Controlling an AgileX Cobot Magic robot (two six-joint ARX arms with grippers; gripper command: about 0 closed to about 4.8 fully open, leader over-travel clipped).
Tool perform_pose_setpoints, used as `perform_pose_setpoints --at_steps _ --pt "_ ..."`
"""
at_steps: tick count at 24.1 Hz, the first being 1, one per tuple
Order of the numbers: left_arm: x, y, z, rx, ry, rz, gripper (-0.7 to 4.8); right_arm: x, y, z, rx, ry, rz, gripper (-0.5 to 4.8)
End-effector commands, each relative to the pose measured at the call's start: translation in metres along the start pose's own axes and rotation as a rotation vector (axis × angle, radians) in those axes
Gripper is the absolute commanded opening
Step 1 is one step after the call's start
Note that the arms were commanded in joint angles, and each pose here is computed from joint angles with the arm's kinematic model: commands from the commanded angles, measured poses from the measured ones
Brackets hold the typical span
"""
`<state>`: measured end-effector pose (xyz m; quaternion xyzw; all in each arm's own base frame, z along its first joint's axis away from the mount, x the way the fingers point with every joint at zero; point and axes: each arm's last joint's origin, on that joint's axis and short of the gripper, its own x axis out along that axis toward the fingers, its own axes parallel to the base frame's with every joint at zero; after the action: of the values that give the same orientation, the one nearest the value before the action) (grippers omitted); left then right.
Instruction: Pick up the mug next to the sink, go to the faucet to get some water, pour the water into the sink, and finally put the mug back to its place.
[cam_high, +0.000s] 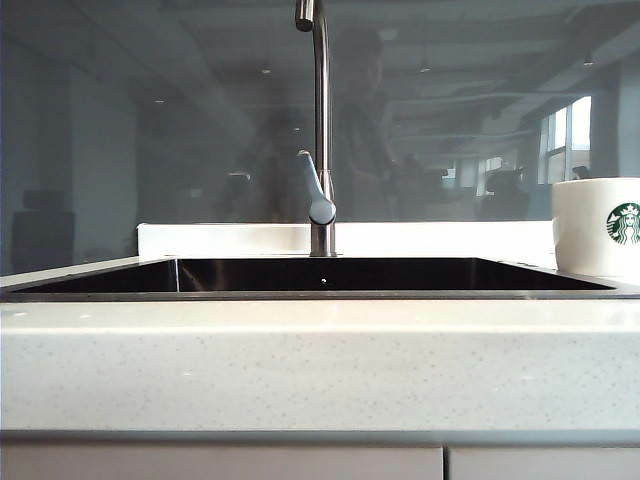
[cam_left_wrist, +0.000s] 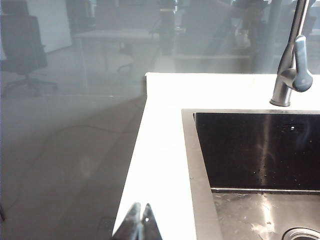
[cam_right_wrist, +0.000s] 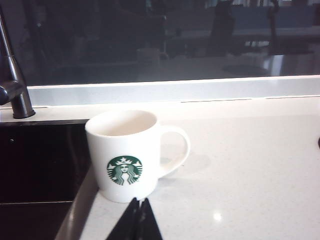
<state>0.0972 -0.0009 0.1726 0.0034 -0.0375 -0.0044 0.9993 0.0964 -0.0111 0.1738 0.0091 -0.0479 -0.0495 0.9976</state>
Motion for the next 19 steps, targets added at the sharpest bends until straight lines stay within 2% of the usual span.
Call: perform_pose_setpoints --at_steps 1,13,19 --pt "-0.0001 -0.0001 0.0021 0.000 -0.015 -0.003 -0.04 0.0000 -0.0006 0.0004 -0.009 -0.014 -0.005 -0.01" --pt "-0.0001 -0.0001 0.0021 0.000 -0.015 -0.003 -0.04 -0.0001 -0.0007 -0.0052 -0.017 0.043 -0.012 -0.01" --pt "-0.0001 -0.0001 0.0021 0.000 -0.015 -0.003 -0.04 -0.0001 -0.0002 -0.0044 -0.018 0.035 0.004 -0.01"
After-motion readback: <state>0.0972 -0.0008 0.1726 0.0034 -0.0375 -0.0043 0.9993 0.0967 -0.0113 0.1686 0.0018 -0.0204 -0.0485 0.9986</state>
